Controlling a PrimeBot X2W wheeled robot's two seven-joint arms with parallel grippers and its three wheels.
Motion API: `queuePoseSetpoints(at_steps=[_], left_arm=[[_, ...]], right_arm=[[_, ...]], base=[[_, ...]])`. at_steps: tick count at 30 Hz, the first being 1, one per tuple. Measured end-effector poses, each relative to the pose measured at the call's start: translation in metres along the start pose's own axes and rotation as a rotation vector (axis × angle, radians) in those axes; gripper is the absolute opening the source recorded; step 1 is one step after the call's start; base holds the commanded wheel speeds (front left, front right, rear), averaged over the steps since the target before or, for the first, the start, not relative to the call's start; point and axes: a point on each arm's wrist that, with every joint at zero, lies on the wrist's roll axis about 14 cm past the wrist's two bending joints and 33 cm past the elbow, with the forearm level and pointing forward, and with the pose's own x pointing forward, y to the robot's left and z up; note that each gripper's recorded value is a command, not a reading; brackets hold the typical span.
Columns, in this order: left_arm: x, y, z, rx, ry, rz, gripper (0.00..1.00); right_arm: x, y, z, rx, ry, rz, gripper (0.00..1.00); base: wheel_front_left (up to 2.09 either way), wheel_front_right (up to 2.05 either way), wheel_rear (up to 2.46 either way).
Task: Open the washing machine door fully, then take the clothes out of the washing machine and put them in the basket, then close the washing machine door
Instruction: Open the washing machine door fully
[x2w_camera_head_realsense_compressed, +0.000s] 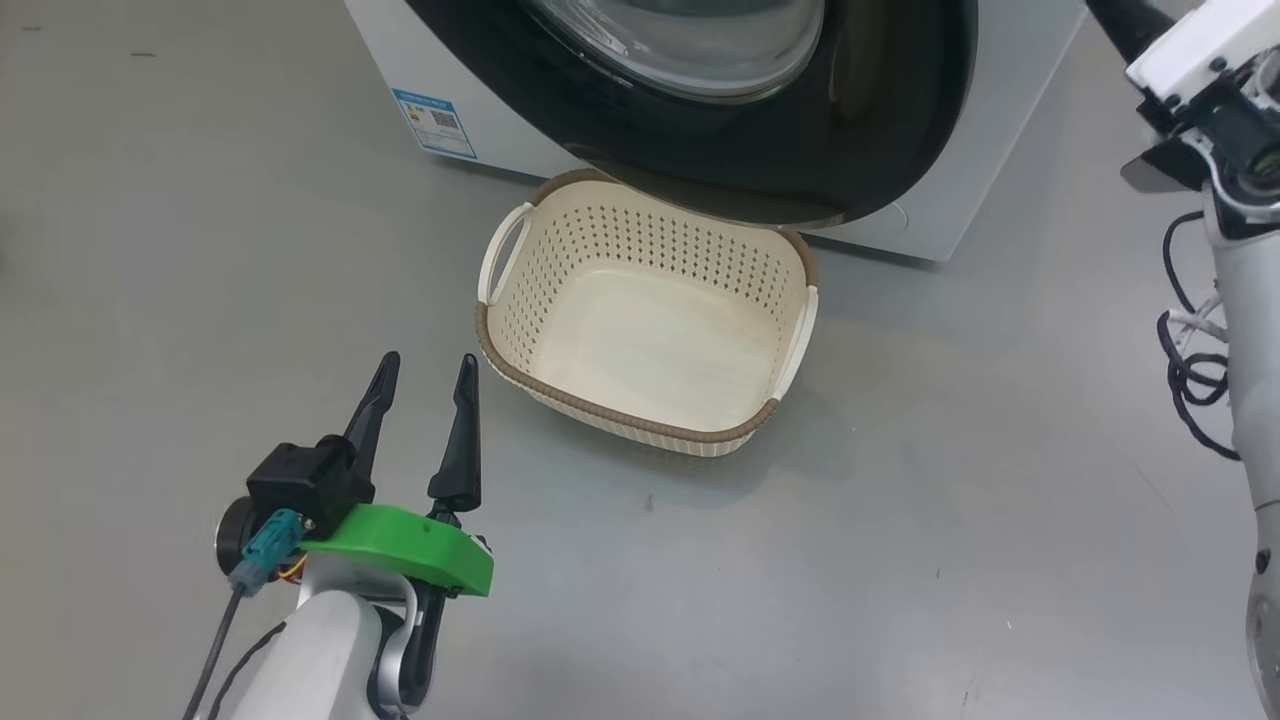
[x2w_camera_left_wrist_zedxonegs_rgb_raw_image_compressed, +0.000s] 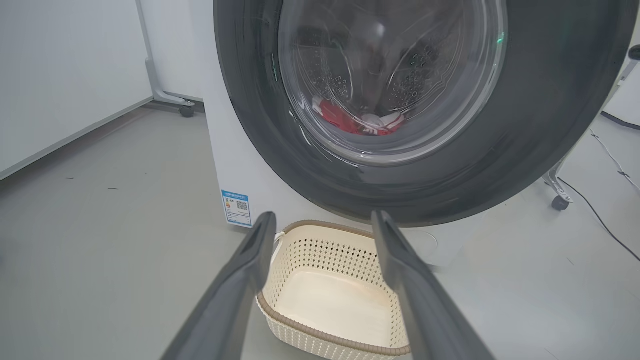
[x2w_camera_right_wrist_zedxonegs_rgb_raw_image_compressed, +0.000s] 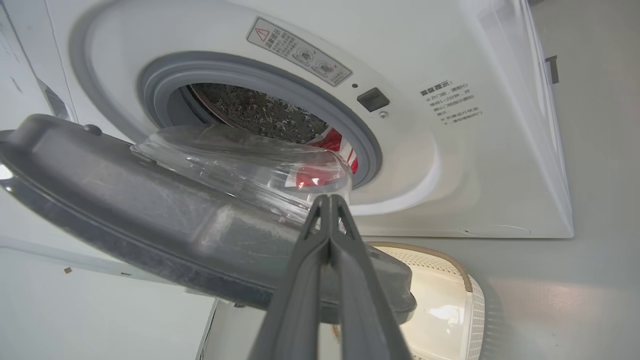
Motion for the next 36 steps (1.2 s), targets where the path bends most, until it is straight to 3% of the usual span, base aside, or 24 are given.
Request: queuePoseSetpoints(at_steps=[9,16,30,32,33,36], left_arm=[[-0.008,0.002,0.015,-0.015,-0.045,0.007,1.00],[-0.019,0.000,0.018,-0.022,-0.059,0.003,1.00],[-0.035,-0.010,0.023,-0.038,-0.081,-0.033,1.00],[-0.035,-0.013,0.023,-0.040,-0.081,-0.044,1.00],[-0.035,-0.014,0.024,-0.040,-0.083,-0.049,1.00],[-0.035,-0.016,0.027,-0.036,-0.094,-0.056,1.00]], right_arm=[[-0.034,-0.009,-0.007,-0.256,-0.074,-0.082,0.00],[-0.065,0.007,-0.014,-0.396,-0.178,-0.064,0.00],[-0.138,-0.023,-0.042,-0.404,-0.334,-0.164,0.00],[-0.146,-0.027,-0.041,-0.425,-0.361,-0.185,0.80],[-0.150,-0.028,-0.040,-0.434,-0.377,-0.197,1.00],[-0.160,-0.034,-0.045,-0.451,-0.395,-0.224,1.00]], base=[[0.00,0.00,0.00],[0.00,0.00,0.00],[0.00,0.00,0.00],[0.00,0.00,0.00],[0.00,0.00,0.00],[0.00,0.00,0.00]])
